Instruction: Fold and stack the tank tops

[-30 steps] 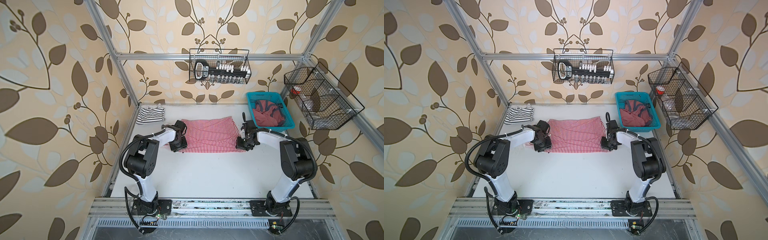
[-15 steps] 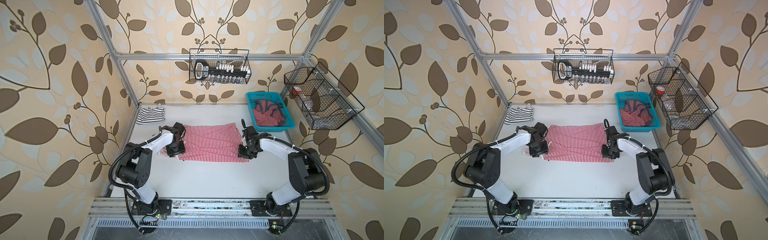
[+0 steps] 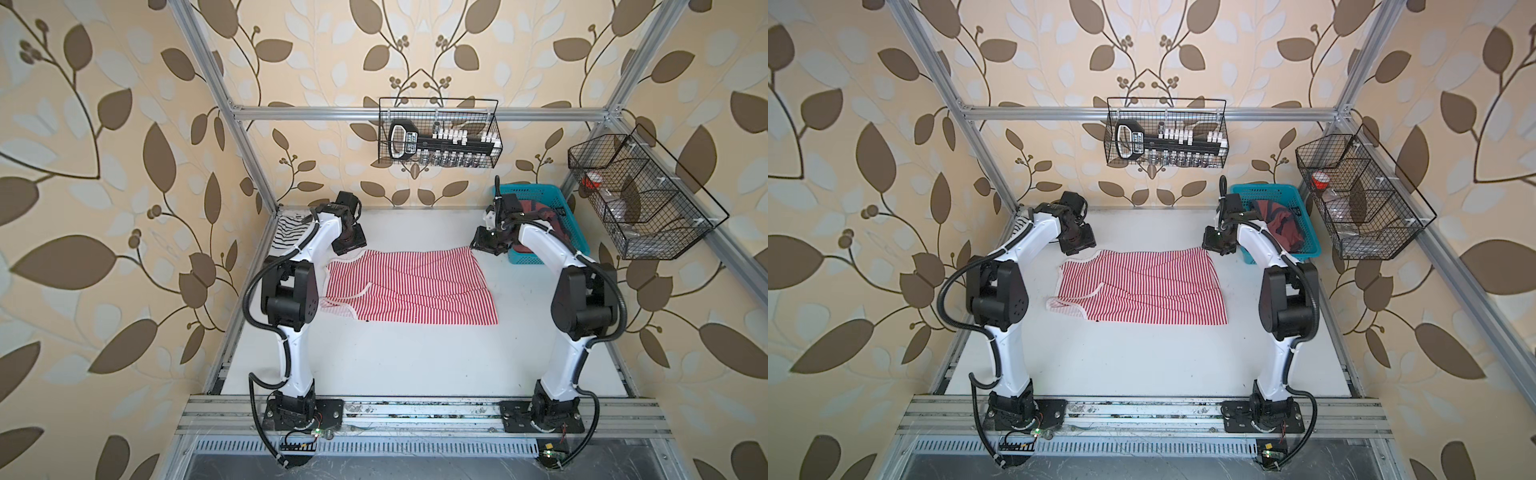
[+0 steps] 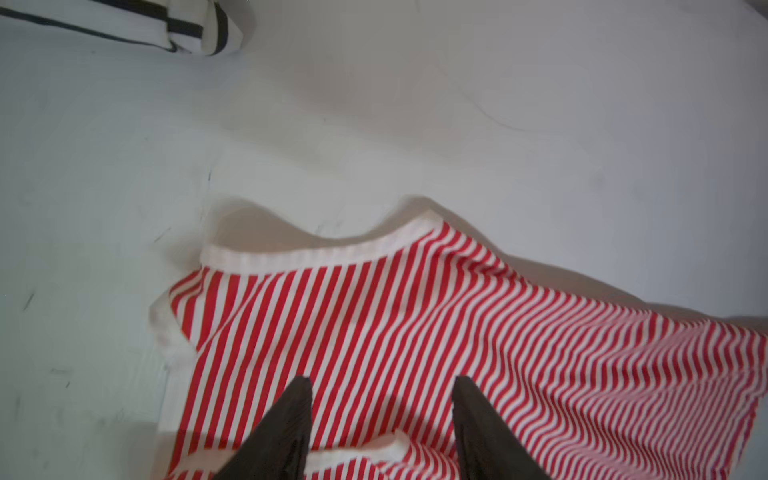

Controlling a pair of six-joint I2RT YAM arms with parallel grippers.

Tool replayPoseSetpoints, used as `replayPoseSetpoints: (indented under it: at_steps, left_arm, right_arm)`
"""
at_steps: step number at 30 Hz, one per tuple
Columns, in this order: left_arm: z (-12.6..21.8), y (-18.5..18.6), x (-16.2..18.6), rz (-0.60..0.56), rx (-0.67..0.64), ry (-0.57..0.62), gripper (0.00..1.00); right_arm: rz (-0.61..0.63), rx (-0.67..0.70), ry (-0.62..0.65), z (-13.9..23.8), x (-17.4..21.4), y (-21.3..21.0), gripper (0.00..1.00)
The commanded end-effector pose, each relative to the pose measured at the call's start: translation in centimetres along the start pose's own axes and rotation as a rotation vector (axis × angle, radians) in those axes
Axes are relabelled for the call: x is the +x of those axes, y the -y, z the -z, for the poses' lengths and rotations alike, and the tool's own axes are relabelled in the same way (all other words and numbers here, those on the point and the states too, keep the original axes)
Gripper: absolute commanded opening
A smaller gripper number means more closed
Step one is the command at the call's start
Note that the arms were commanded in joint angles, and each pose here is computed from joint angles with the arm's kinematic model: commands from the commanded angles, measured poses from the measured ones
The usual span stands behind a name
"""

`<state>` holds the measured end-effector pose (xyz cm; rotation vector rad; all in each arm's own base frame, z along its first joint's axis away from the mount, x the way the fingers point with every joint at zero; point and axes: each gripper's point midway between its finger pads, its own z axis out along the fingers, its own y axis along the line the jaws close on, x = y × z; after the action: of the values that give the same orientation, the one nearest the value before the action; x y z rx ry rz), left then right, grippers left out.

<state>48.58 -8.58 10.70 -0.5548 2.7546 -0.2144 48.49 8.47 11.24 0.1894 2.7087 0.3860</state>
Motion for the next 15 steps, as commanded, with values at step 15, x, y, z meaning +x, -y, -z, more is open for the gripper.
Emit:
replayPoseSetpoints:
  at_steps: [15]
  left_arm:
    - [-6.1, 3.4, -2.4, -0.05, 0.087, -0.032, 0.54]
  right_arm:
    - [-0.051, -0.02, -0.077, -6.9, -2.4, 2.3, 0.41]
